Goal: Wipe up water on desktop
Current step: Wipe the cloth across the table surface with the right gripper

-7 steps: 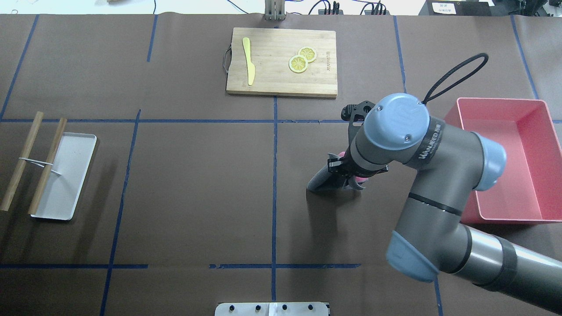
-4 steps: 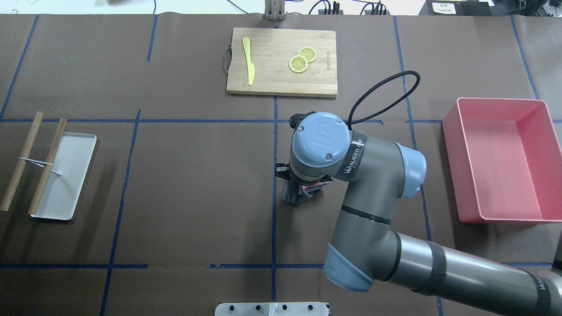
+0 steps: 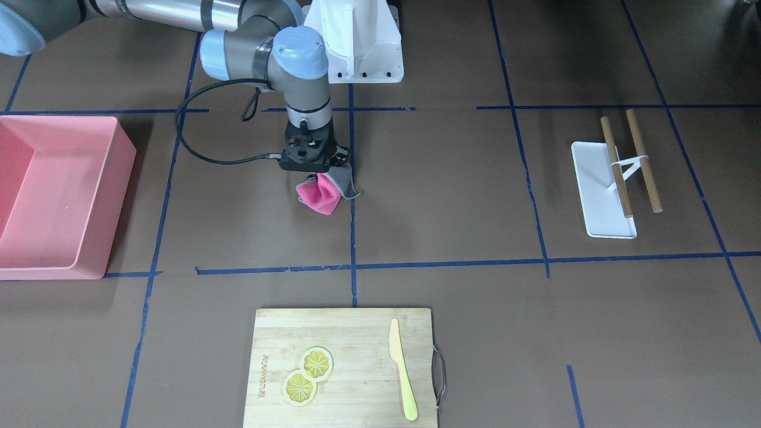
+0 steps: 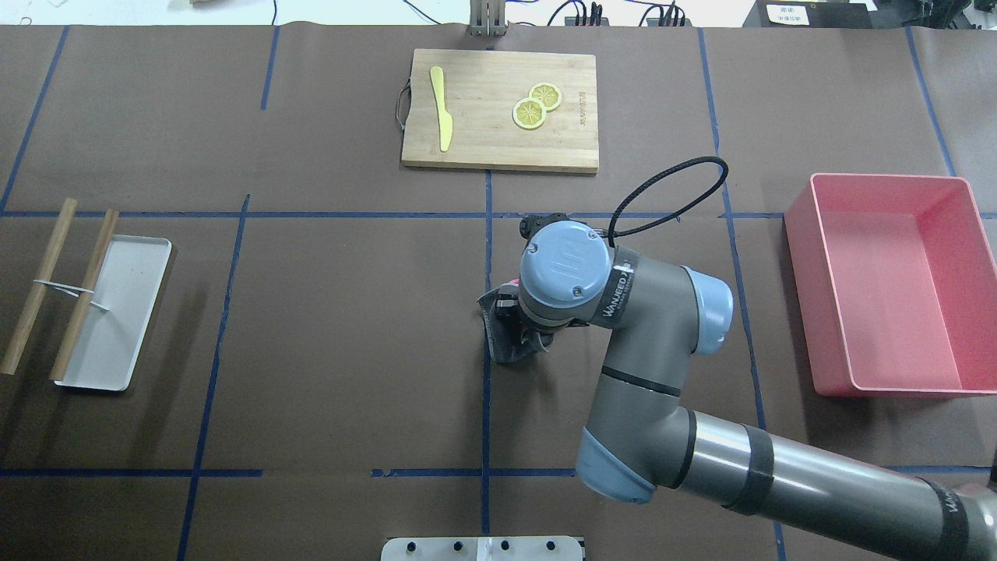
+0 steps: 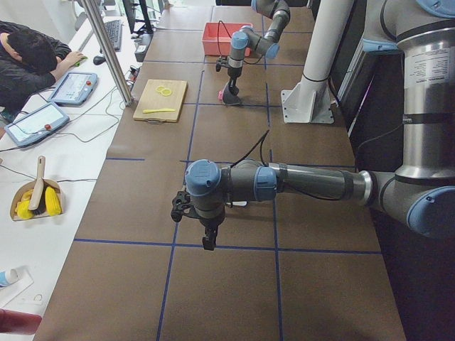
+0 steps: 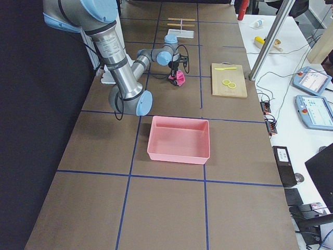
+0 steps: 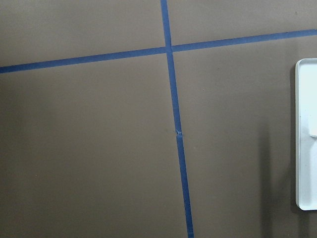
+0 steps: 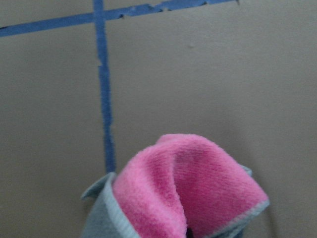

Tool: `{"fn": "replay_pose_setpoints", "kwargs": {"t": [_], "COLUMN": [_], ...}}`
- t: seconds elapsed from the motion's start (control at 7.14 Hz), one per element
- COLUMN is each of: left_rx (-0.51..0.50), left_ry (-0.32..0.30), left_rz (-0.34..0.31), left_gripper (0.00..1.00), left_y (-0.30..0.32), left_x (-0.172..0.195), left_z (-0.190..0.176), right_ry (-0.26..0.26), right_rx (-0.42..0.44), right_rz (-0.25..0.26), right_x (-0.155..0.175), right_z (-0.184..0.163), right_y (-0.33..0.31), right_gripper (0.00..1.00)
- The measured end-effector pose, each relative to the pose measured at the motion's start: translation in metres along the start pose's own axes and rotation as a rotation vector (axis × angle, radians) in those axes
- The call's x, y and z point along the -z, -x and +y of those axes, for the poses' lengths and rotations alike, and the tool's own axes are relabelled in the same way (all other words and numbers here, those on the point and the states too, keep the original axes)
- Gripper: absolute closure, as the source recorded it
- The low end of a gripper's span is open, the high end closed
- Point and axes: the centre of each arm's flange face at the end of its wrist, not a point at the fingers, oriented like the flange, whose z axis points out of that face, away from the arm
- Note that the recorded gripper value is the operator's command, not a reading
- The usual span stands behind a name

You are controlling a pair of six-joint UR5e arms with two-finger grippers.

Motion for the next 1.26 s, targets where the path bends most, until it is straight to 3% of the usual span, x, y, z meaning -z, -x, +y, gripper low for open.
{"fn": "replay_pose_setpoints", "kwargs": {"t": [0.42, 0.7, 0.98, 1.26], "left_rx": [-0.001, -0.002, -0.002, -0.002], "left_ry": [-0.003, -0.004, -0.003, -0.002], "left_rz": [0.0, 0.0, 0.0, 0.0], "left_gripper": [0.0, 0.0, 0.0, 0.0], "left_y": [-0.001, -0.002, -0.002, -0.001], "left_x": [0.001, 0.002, 0.001, 0.001], "left_z": [-0.001, -0.001, -0.001, -0.001], "right_ry": [0.012, 0.01, 0.0, -0.003], "right_rx": [0.129, 0.181, 0.176, 0.098], "right_rz": [0.125, 0.169, 0.142, 0.063], "right_x": [-0.005, 0.004, 0.008, 0.009], "right_z": [-0.003, -0.008, -0.007, 0.0], "right_y": [-0.14, -0.198, -0.175, -0.082], "right_gripper": [1.0, 1.0, 1.0, 1.0]}}
